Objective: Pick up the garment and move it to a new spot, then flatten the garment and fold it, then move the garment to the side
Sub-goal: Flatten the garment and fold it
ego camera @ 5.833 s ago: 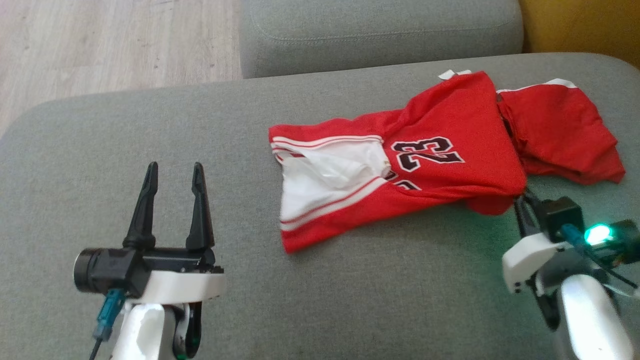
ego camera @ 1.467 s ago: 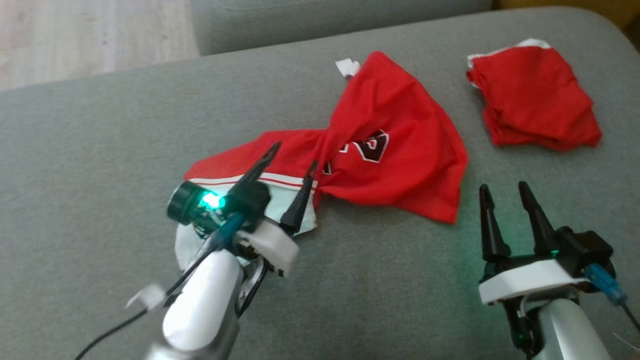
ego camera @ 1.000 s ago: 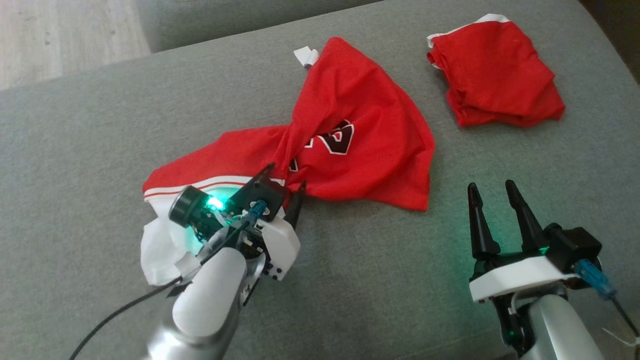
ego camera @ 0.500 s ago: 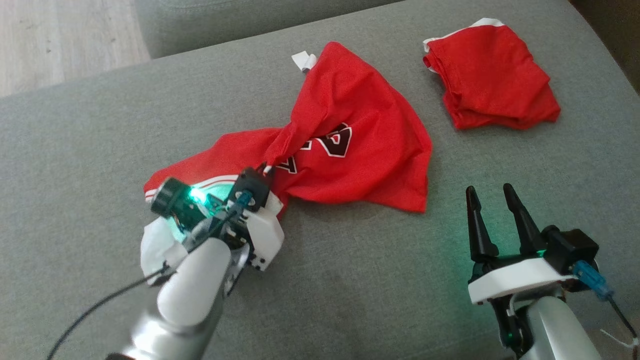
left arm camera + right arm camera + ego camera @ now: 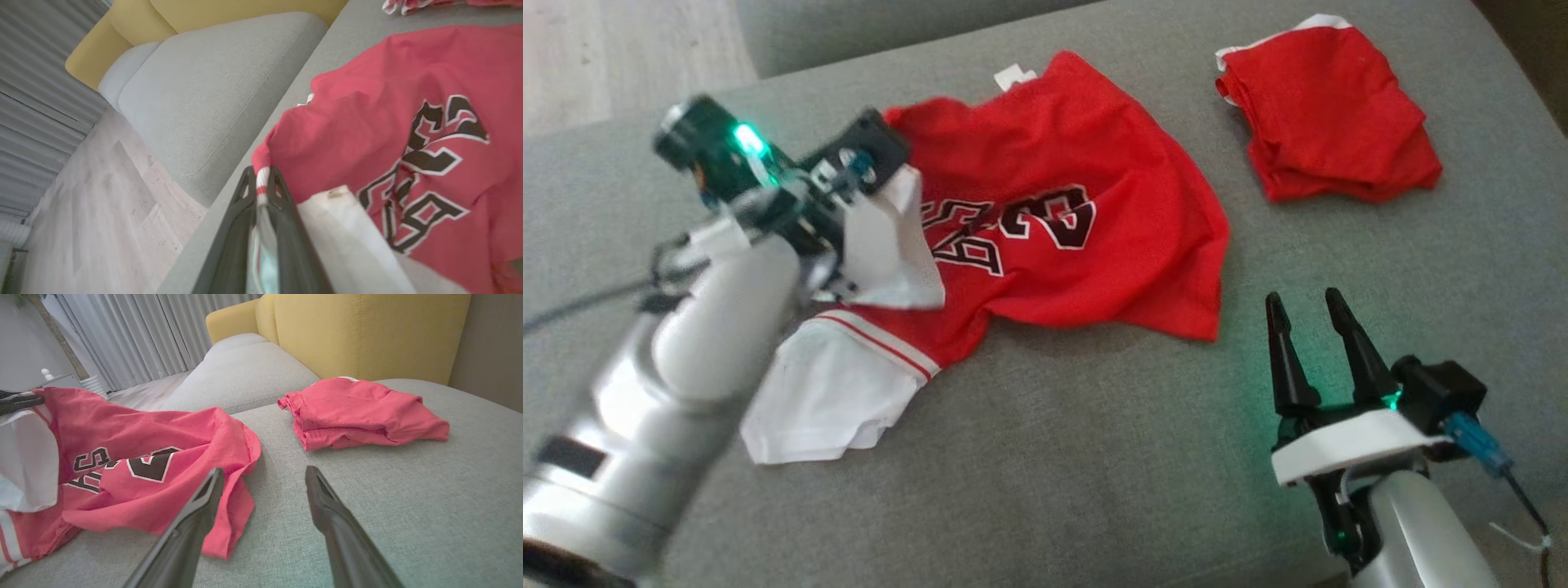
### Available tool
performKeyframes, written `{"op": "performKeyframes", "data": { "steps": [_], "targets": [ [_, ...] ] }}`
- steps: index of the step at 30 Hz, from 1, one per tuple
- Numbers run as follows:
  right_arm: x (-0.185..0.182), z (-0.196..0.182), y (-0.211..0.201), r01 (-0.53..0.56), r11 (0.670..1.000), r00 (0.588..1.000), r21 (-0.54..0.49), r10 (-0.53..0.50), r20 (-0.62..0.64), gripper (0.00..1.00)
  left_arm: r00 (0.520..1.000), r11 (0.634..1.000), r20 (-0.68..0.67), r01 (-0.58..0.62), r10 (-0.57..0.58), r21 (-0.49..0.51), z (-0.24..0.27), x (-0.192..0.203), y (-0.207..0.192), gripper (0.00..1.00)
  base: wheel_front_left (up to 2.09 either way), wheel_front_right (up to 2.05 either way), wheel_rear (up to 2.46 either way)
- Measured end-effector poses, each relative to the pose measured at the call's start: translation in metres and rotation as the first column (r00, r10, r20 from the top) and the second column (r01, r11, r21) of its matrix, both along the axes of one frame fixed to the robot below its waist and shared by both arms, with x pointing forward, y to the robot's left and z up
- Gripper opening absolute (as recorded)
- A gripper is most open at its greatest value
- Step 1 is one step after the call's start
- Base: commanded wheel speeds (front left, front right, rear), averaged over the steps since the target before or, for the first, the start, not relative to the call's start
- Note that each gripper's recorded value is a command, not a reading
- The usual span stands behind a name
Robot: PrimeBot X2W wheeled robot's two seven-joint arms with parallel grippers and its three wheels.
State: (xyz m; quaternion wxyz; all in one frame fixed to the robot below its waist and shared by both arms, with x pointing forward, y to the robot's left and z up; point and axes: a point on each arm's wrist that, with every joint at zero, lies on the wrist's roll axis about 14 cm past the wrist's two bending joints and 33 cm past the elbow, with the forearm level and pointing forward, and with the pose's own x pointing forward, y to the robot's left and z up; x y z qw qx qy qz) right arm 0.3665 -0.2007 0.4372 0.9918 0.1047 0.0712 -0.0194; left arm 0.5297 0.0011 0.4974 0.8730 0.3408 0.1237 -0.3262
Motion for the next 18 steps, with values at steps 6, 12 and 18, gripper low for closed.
{"op": "performKeyframes", "data": {
  "steps": [6,12,18],
  "targets": [
    [0.004,-0.002,-0.003,0.009,1.000,1.000,0.009,-0.009,-0.005,1.00,0.999,0.992,-0.004,0.042,-0.042,0.117,-0.002,0.021,0.010,0.00,0.00,0.00,0.00],
    [0.007,-0.007,-0.004,0.014,1.000,1.000,0.013,-0.013,-0.022,1.00,0.999,0.972,0.031,0.010,-0.017,0.233,0.008,0.066,0.036,0.00,0.00,0.00,0.00],
    [0.013,-0.008,-0.004,0.009,1.000,1.000,0.011,-0.009,-0.027,1.00,0.993,0.953,0.113,-0.073,0.041,0.293,0.031,0.118,0.058,0.00,0.00,0.00,0.00]
  ]
}}
